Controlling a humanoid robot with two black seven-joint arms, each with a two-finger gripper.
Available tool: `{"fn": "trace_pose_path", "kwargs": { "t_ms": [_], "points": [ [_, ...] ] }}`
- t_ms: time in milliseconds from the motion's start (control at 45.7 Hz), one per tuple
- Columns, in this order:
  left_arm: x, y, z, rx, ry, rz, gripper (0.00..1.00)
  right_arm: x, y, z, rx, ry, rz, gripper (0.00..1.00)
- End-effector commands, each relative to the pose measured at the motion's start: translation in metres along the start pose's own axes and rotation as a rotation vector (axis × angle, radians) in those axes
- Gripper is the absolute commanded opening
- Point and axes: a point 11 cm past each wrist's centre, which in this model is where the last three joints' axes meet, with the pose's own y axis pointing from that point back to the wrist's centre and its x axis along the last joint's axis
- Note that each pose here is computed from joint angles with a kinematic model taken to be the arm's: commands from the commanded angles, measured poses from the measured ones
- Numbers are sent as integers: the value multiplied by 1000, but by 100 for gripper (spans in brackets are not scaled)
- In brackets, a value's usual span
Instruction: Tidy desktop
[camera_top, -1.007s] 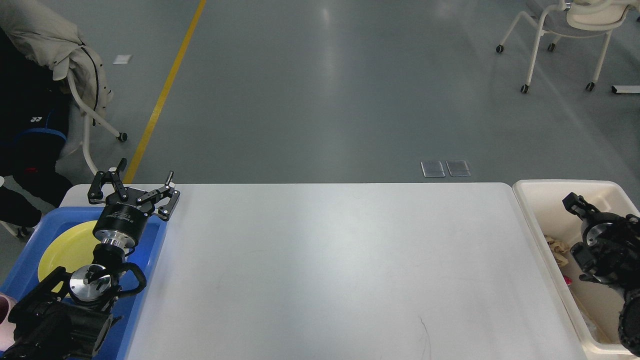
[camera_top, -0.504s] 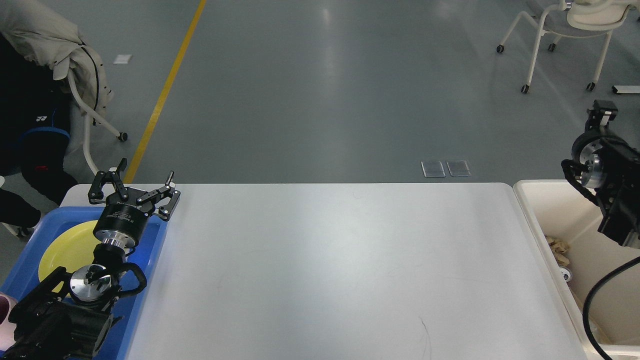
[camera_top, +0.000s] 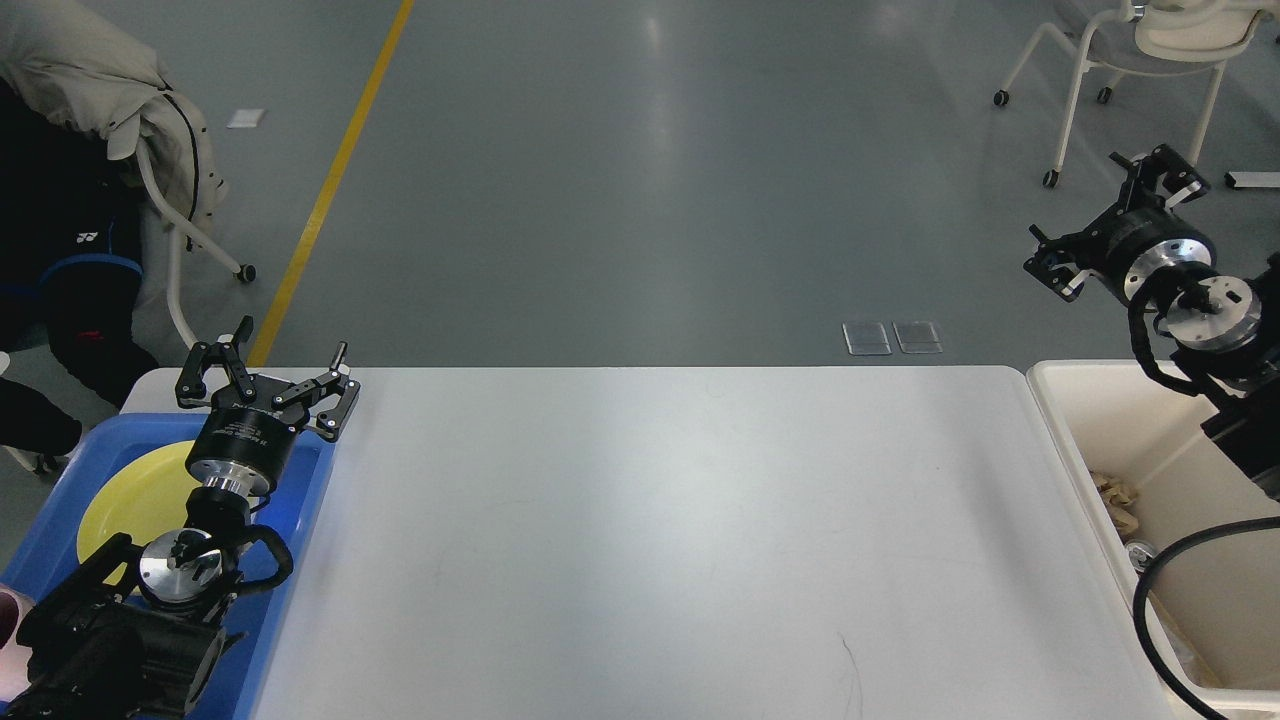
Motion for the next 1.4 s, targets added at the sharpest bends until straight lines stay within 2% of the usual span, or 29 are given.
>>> {"fn": "trace_pose_path", "kwargs": {
  "t_ms": [0, 241, 350, 504, 701, 1051, 1379],
  "points": [
    [0, 0, 0, 0, -1, 0, 97, 0, 4, 30, 14, -57, -126, 100],
    [0, 0, -1, 2, 0, 0, 97, -14, 16, 96, 30, -83, -338, 100],
    [0, 0, -1, 1, 1, 0, 97, -17, 19, 114, 26, 66, -375, 100],
    [0, 0, -1, 2, 0, 0, 97, -3, 32, 142, 10, 254, -408, 100],
    [0, 0, -1, 1, 1, 0, 97, 20, 39, 151, 11, 221, -344, 100],
    [0, 0, 0, 0, -1, 0, 97, 35, 40, 158, 48, 65, -249, 100],
    [0, 0, -1, 2, 0, 0, 97, 26, 31, 155, 66, 83, -210, 100]
  ]
}}
